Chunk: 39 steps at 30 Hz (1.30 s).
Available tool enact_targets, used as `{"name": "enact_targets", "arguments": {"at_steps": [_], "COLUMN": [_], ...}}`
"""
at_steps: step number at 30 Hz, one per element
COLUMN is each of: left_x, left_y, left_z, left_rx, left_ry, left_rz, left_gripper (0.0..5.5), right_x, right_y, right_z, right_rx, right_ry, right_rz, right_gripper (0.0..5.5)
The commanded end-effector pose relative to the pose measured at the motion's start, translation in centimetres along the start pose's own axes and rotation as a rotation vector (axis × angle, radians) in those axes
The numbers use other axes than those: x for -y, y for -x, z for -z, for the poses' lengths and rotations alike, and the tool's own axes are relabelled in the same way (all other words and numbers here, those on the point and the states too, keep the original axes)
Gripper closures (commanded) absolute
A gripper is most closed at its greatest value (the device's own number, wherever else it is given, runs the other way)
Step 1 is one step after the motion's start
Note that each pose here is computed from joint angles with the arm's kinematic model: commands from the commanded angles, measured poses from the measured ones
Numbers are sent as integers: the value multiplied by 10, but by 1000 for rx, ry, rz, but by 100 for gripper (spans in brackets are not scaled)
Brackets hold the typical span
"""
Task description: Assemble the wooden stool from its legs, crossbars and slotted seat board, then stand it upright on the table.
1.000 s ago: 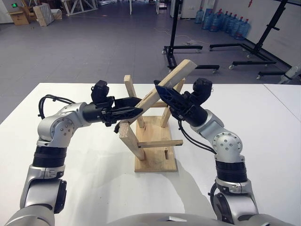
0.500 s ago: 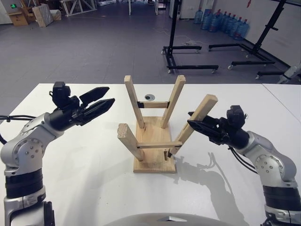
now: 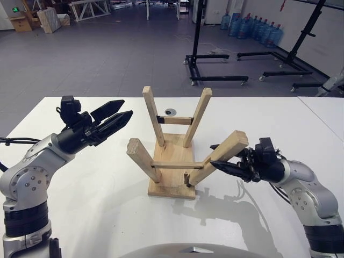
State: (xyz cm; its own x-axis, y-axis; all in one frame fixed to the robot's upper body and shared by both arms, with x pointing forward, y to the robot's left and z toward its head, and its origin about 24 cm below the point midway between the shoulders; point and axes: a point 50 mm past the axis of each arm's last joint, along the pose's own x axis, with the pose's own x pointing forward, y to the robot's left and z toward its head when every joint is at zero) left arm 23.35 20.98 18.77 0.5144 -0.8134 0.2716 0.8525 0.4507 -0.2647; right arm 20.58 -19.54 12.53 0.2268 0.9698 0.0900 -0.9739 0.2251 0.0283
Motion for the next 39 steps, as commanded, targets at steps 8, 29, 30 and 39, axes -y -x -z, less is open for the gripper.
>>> {"name": "enact_targets", "arguments": {"at_steps": [8,29,30,39], "left_x": [10,-3,-4,-5], "left_y": [-7,-1,-2,-3], "left_z": [48,55,54,53], "left_rx": [-223,-282,-284,-291], "left_ry": [55,87,86,76], "left_rz": [15,2,3,8], "left_gripper": [142,142,142,142], "right_x": [2,25,27,25], "right_y": [3,6,3,4], "right_z": [8,9,9,-10], "right_rx": [-143,-175,-167,-378], "right_ry": [-17,-128,-157,-40], "right_rz": [-24,-32,-29,-115], "right_gripper": [345,345,345,346]}}
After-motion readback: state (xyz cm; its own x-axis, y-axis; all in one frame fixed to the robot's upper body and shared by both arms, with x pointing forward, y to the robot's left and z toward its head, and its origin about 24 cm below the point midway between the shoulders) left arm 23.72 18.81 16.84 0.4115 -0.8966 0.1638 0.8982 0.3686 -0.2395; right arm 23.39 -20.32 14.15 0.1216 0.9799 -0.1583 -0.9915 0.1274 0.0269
